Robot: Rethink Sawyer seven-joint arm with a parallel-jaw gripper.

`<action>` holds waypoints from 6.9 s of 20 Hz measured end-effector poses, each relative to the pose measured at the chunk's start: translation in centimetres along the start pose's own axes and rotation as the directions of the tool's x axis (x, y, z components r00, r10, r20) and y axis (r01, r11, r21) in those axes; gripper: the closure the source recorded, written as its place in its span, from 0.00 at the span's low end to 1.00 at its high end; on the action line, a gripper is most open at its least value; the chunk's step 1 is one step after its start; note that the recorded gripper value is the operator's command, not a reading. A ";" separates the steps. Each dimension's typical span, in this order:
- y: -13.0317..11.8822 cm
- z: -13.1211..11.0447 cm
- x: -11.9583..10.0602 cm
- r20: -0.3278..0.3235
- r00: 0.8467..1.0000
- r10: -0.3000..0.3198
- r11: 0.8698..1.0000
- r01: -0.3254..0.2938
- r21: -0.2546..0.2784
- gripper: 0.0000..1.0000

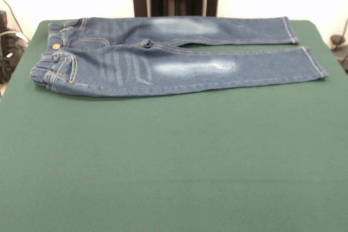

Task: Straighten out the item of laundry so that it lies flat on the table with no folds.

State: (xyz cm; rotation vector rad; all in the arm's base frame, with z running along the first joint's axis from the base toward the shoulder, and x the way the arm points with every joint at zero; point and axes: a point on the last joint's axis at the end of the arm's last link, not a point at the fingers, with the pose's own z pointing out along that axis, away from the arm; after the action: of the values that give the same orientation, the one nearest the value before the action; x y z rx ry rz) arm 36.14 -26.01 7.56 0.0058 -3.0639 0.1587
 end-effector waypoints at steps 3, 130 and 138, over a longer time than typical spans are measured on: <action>3.4 0.1 -0.6 0.012 0.998 -0.063 0.998 0.064 -0.015 1.00; 13.7 6.8 -2.3 0.019 0.999 -0.028 0.986 0.031 -0.161 1.00; 12.6 6.6 -2.5 0.013 1.000 -0.011 0.987 0.013 -0.158 1.00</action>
State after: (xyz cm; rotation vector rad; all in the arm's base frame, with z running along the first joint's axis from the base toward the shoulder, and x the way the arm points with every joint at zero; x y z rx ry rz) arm 38.04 -14.18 -0.45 0.0164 -3.0778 -0.0850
